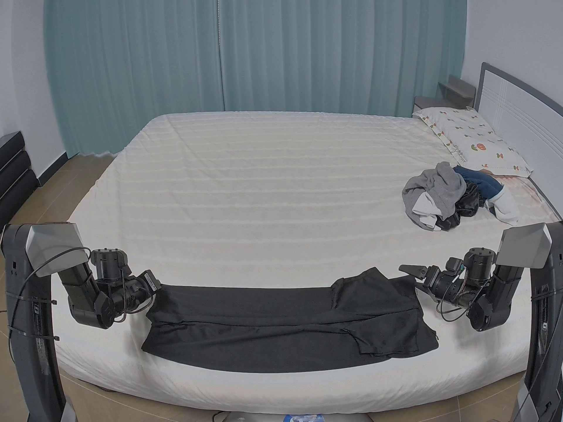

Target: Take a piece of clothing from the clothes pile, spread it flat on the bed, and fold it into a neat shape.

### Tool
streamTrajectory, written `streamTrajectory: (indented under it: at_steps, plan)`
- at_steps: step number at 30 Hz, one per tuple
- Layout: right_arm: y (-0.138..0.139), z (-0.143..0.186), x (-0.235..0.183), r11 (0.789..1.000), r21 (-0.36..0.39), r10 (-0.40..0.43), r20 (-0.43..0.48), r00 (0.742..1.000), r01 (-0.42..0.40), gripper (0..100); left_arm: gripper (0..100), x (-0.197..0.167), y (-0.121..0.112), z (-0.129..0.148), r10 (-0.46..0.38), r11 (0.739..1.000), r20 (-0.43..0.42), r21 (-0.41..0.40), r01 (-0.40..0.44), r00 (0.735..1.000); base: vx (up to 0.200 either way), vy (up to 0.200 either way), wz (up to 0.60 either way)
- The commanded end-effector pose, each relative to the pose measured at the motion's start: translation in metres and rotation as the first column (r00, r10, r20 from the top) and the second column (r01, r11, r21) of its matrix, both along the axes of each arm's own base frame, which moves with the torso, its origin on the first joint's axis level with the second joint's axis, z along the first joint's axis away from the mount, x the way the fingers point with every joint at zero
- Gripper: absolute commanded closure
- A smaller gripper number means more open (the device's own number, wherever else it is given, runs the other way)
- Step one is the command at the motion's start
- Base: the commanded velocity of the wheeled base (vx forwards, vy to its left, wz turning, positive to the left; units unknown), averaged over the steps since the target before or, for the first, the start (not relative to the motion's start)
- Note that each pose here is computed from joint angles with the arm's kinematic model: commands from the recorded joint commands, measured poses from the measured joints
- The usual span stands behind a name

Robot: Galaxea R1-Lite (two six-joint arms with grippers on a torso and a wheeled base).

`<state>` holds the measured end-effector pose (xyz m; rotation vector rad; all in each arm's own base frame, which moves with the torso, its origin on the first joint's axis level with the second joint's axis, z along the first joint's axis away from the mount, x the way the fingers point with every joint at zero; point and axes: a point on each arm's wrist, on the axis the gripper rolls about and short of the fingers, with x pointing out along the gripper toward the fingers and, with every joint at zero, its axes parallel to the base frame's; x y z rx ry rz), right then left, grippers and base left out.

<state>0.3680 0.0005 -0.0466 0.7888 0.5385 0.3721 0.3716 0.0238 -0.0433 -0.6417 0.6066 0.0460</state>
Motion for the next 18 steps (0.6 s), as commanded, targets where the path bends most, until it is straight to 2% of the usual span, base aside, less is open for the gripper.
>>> streamTrajectory:
  at_steps: [1, 16, 17, 18]
  plan:
    - [0.003, 0.001, 0.000, 1.000, 0.000, 0.009, 0.003, 1.000, -0.009, 0, 100, 0.001, 0.000, -0.007, 0.001, 1.000, -0.013, -0.003, -0.001, 1.000, 0.000, 0.000, 0.00]
    - [0.004, -0.004, 0.007, 1.000, -0.002, 0.011, -0.007, 1.000, -0.011, 0, 100, 0.001, 0.000, -0.007, 0.000, 1.000, -0.013, -0.005, 0.000, 1.000, 0.000, 0.000, 0.00]
    - [0.004, -0.007, 0.010, 1.000, -0.002, 0.009, -0.035, 0.999, -0.010, 100, 100, 0.001, 0.000, -0.007, 0.000, 1.000, -0.012, -0.005, 0.000, 1.000, 0.000, 0.000, 0.00]
    - [0.003, -0.007, 0.011, 1.000, -0.002, 0.008, -0.039, 0.999, -0.008, 100, 100, 0.001, 0.001, -0.007, 0.002, 1.000, -0.012, -0.005, -0.002, 1.000, 0.000, 0.000, 0.00]
